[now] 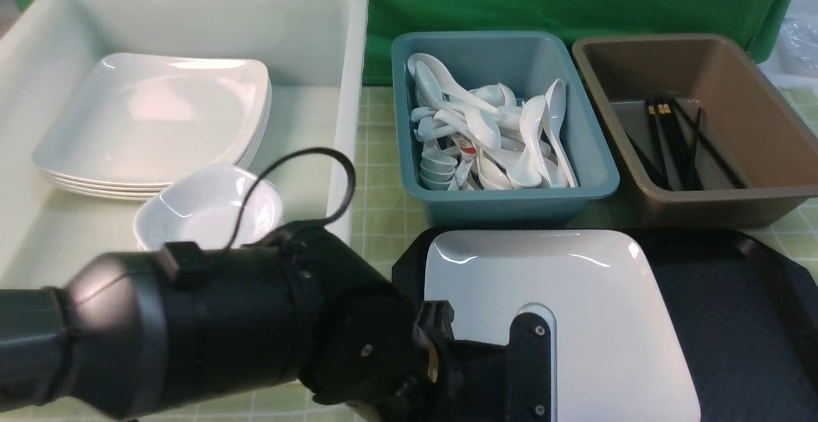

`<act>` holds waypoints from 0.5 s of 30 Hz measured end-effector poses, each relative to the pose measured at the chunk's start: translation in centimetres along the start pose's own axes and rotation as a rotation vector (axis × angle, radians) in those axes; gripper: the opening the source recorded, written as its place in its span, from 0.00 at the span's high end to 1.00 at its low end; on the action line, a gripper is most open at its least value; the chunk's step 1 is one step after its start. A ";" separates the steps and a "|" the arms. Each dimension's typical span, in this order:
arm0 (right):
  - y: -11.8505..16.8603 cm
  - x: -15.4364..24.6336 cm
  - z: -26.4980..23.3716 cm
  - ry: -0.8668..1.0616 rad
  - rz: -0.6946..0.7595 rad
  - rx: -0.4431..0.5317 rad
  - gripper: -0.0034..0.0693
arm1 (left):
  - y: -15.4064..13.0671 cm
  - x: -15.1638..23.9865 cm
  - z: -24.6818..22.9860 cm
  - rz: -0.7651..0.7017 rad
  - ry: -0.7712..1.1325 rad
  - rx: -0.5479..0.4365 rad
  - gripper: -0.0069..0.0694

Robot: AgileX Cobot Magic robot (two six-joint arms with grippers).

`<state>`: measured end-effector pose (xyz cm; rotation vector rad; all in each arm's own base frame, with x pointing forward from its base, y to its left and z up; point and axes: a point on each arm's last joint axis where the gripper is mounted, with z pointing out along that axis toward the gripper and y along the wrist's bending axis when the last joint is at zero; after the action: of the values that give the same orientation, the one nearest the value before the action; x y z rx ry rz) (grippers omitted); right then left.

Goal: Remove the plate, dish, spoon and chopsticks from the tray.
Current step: Use the left arm to grab a plate from the dinner plate

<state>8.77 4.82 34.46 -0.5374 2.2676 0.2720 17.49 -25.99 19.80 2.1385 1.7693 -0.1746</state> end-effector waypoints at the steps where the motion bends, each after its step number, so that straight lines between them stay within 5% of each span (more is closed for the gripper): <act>1: 0.0 0.3 -0.8 -0.032 0.000 -0.001 0.69 | 0.1 0.0 0.5 0.012 0.007 0.002 0.32; 15: -0.1 1.7 -3.1 -0.095 -0.021 -0.002 0.65 | 1.3 0.4 4.7 0.126 0.055 -0.062 0.37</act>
<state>5.78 3.17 35.29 -0.5377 2.1691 0.2842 19.46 -27.48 15.55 2.2212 1.6405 -0.0294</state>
